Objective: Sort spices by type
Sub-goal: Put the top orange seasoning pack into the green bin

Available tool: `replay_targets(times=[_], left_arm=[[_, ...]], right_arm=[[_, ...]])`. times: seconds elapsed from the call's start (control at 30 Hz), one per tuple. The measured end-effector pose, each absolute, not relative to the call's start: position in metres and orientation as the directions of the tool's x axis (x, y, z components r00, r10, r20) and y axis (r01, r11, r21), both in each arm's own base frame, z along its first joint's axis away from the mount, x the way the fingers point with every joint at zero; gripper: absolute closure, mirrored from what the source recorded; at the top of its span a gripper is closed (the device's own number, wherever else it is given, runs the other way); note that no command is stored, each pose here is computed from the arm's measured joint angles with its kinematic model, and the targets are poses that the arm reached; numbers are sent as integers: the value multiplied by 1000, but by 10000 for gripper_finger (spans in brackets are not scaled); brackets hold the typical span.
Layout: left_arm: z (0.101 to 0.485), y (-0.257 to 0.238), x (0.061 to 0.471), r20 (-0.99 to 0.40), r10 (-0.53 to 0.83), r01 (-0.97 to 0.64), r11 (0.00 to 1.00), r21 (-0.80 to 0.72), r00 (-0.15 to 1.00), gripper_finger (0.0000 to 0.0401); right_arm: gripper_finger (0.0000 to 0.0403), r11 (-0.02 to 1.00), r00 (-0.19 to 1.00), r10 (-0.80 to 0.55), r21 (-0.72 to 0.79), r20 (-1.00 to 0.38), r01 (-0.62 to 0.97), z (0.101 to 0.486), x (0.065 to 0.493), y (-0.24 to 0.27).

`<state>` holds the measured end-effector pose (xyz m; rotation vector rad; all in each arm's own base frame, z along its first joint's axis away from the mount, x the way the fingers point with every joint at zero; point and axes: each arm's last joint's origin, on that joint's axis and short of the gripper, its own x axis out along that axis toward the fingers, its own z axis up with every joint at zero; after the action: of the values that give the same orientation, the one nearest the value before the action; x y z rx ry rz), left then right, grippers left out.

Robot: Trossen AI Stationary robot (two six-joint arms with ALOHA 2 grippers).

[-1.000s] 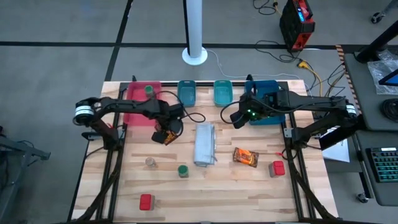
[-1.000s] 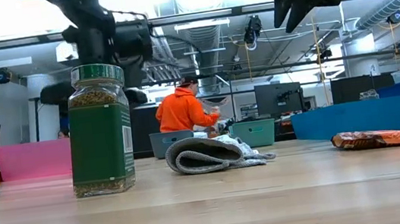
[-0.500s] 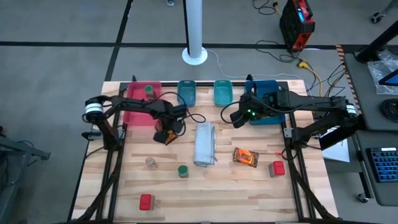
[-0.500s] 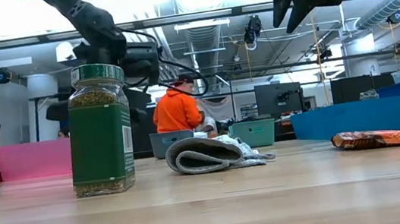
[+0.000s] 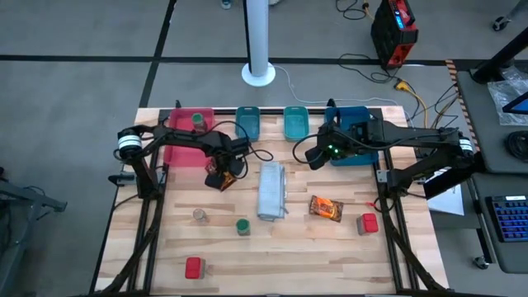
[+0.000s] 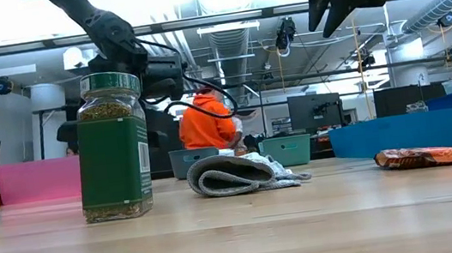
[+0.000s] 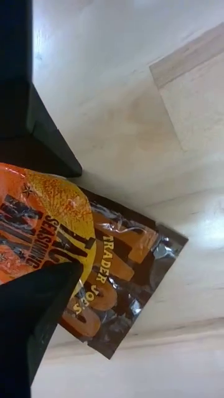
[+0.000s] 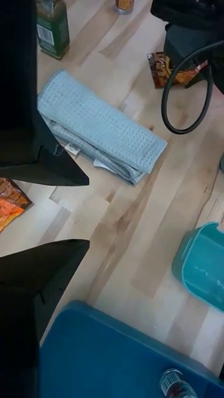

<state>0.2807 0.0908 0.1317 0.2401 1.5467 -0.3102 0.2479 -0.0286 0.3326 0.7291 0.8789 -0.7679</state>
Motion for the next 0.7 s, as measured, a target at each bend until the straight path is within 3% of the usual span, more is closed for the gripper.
replay_targets(times=[0.53,0.7], left_arm=[[136,91,284,-999,-44,318,947,-33,27,384],[164,91,286,-997,-50,297,954,-29,63,389]], right_arm=[[275,549,418,-275,216,-866,808,332,248,-29],[284,560,412,-275,203,-869,803,333,247,-30]])
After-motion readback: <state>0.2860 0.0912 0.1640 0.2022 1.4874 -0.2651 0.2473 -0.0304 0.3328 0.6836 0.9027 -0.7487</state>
